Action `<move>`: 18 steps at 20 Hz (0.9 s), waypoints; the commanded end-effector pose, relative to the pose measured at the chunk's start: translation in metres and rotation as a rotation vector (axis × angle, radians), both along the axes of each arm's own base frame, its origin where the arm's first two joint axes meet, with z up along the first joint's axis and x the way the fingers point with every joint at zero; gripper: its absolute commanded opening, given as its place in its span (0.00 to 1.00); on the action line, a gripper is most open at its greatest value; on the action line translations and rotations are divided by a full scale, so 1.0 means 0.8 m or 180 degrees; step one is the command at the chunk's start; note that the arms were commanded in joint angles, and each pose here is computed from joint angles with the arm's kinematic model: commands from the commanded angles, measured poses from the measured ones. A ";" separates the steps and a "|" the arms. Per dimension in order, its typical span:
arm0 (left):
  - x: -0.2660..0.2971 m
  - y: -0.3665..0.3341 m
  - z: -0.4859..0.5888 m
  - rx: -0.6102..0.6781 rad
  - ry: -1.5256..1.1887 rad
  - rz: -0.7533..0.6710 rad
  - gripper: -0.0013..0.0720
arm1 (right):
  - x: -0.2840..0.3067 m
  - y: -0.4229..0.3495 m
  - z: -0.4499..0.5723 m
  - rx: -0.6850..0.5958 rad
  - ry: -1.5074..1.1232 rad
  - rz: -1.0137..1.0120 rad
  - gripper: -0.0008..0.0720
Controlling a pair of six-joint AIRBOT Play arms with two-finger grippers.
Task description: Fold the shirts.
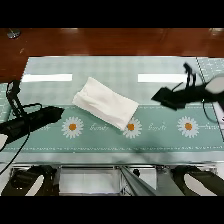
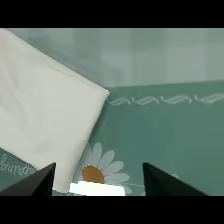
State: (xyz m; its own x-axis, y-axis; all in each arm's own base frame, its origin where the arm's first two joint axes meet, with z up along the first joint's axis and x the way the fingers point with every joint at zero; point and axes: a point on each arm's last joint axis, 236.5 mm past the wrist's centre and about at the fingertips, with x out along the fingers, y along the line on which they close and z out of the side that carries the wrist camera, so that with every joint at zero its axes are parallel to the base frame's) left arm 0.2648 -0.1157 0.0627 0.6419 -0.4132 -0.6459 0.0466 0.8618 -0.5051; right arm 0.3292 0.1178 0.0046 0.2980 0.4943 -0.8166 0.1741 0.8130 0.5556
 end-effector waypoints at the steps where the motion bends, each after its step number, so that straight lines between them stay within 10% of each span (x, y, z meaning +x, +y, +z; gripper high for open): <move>1: 0.001 -0.001 -0.006 0.0001 0.0054 -0.0005 0.06 | -0.044 0.030 -0.068 0.0706 0.0254 -0.0521 0.85; 12: 0.006 -0.008 -0.035 -0.0051 0.0354 0.0000 0.06 | -0.030 0.142 -0.132 0.0828 0.0860 0.0237 0.82; 18: 0.006 -0.008 -0.035 -0.0051 0.0354 0.0002 0.06 | 0.025 0.206 -0.085 0.0889 0.0543 0.0842 0.15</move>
State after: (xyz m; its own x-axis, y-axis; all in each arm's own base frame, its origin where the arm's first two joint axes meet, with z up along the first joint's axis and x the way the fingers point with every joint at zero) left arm 0.2697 -0.1217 0.0347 0.5675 -0.4237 -0.7060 -0.0111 0.8534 -0.5211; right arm 0.3309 0.2583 -0.0870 0.0327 0.7241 -0.6889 0.2092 0.6690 0.7132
